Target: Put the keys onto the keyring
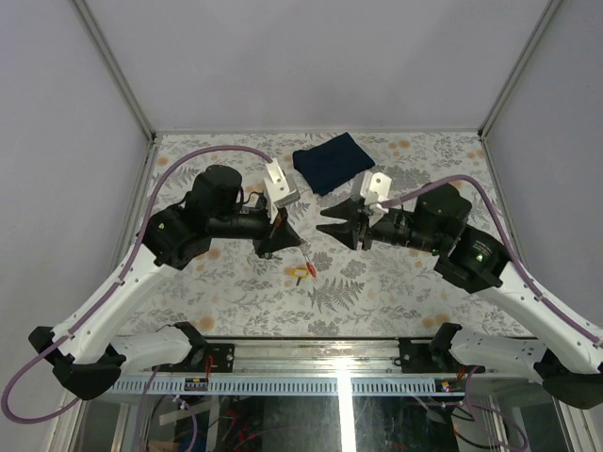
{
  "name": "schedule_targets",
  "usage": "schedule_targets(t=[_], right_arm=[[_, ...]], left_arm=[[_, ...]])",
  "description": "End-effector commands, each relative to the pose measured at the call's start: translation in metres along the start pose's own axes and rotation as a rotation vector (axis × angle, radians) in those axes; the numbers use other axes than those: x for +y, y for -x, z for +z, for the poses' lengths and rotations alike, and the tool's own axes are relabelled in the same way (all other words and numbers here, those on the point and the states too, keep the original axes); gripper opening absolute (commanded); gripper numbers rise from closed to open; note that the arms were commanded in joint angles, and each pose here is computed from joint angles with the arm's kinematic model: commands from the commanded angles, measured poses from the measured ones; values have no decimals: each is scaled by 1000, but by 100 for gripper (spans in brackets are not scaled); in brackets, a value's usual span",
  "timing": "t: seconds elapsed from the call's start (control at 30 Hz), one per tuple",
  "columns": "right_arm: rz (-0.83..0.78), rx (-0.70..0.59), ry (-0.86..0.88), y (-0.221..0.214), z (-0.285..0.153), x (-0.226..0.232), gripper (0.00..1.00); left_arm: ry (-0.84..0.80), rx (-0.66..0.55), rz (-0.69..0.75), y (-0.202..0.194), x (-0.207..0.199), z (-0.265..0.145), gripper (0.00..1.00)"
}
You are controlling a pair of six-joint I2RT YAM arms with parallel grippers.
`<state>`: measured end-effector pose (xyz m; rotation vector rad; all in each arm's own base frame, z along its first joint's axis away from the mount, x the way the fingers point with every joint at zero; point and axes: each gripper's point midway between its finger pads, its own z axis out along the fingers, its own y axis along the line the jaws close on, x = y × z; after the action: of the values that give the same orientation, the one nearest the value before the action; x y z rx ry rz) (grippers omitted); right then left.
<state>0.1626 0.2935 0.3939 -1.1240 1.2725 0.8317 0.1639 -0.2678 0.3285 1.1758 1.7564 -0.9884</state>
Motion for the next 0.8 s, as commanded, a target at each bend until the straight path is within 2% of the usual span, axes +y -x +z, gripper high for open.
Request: schedule_targets(t=[0.0,0.1,0.23,0.43,0.53,0.67,0.77], right_arm=[[-23,12,-27,13,15,-15,38],[22,34,17,9,25,-19,38],[139,-24,107,9,26,-27,40],[183,-52,173,-5,20,-19,41],[159,-64,121,-8,11,-20,41],[128,-148,72,-9,-8,-12,41],[144,-145,-1,-22,-20,-13,42]], left_arm=[[66,24,19,1,6,-10,0],[87,21,13,-1,5,-17,0],[87,36,-16,-7,2,-19,0],[94,54,-22,-12,3,-20,0],[96,56,-6,-11,5,-19,0],[79,58,28,-8,6,-16,0],[116,44,62,-1,14,-14,0]])
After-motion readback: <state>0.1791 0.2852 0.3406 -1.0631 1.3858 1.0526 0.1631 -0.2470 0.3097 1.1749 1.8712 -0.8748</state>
